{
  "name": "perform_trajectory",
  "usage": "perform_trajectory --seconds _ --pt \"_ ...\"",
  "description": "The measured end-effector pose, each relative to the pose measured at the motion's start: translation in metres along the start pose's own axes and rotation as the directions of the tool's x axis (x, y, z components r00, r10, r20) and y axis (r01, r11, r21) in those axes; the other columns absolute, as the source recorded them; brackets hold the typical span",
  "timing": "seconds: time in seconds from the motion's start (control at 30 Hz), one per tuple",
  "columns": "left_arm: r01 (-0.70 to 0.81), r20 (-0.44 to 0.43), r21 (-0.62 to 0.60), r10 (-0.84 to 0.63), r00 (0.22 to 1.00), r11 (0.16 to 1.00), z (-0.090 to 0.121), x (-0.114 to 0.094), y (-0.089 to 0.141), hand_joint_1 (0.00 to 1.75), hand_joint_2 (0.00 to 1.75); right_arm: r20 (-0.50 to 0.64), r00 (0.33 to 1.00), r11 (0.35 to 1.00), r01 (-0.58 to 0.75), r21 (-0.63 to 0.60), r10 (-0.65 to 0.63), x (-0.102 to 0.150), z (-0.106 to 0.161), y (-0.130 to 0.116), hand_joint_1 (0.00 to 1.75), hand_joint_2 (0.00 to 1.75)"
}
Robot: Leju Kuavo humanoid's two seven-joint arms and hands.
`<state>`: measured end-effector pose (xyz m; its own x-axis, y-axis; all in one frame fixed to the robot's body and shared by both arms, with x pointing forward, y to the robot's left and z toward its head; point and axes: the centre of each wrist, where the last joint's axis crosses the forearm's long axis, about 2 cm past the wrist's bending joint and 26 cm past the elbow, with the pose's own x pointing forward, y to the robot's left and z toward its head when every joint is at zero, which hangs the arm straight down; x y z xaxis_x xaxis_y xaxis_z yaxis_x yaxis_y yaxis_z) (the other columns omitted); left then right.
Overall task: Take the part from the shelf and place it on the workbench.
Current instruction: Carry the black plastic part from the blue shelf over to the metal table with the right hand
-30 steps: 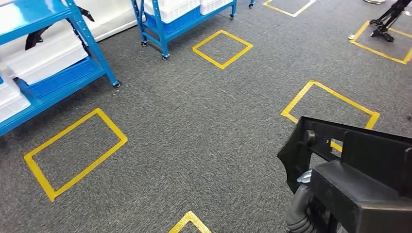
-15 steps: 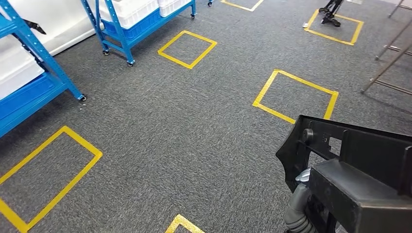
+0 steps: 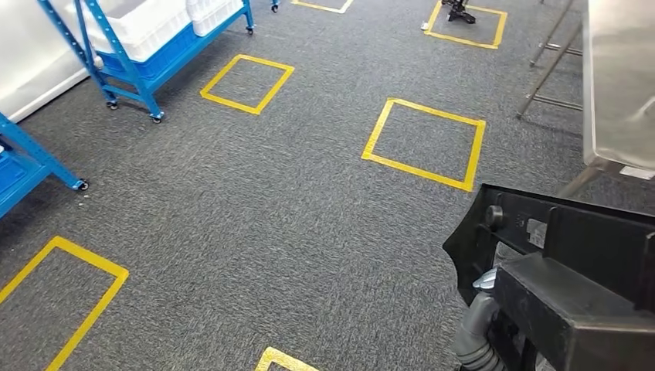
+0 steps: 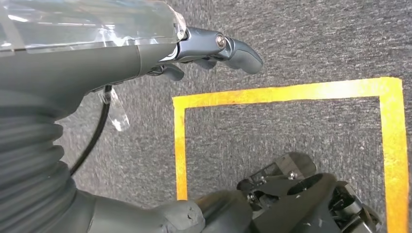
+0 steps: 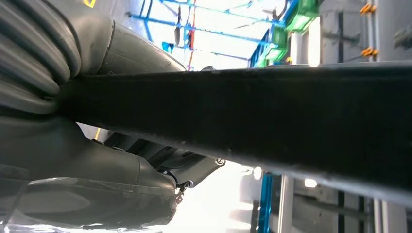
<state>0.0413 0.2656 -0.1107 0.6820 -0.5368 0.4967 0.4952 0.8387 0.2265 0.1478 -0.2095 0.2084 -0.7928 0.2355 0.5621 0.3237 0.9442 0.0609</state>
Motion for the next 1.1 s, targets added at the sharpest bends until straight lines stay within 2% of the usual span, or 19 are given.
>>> perform_trajectory --seconds 0.2,0.47,0.67,1.1 --pt "0.022 -0.017 -0.011 -0.022 1.000 1.000 0.0014 -0.0022 -0.0017 0.00 1.75 -0.013 1.000 1.000 -0.010 0.005 0.010 -0.0003 0.0017 0.0000 1.75 1.75" --pt "0.067 0.017 -0.011 -0.067 0.998 0.998 0.0016 -0.0020 -0.0027 0.00 1.75 -0.022 1.000 1.000 -0.007 -0.007 0.006 -0.0015 0.0033 -0.0001 1.75 1.75" --pt "0.095 0.011 -0.012 -0.095 0.995 0.995 0.0021 -0.0011 -0.0060 0.00 1.75 -0.014 1.000 1.000 -0.003 -0.008 0.003 -0.0035 0.0033 -0.0013 1.75 1.75" --pt "0.044 0.029 0.068 -0.046 0.999 0.997 0.0011 0.0005 -0.0031 0.00 1.75 -0.011 1.000 0.999 -0.026 -0.024 0.025 -0.0044 0.0040 -0.0058 1.75 1.75"
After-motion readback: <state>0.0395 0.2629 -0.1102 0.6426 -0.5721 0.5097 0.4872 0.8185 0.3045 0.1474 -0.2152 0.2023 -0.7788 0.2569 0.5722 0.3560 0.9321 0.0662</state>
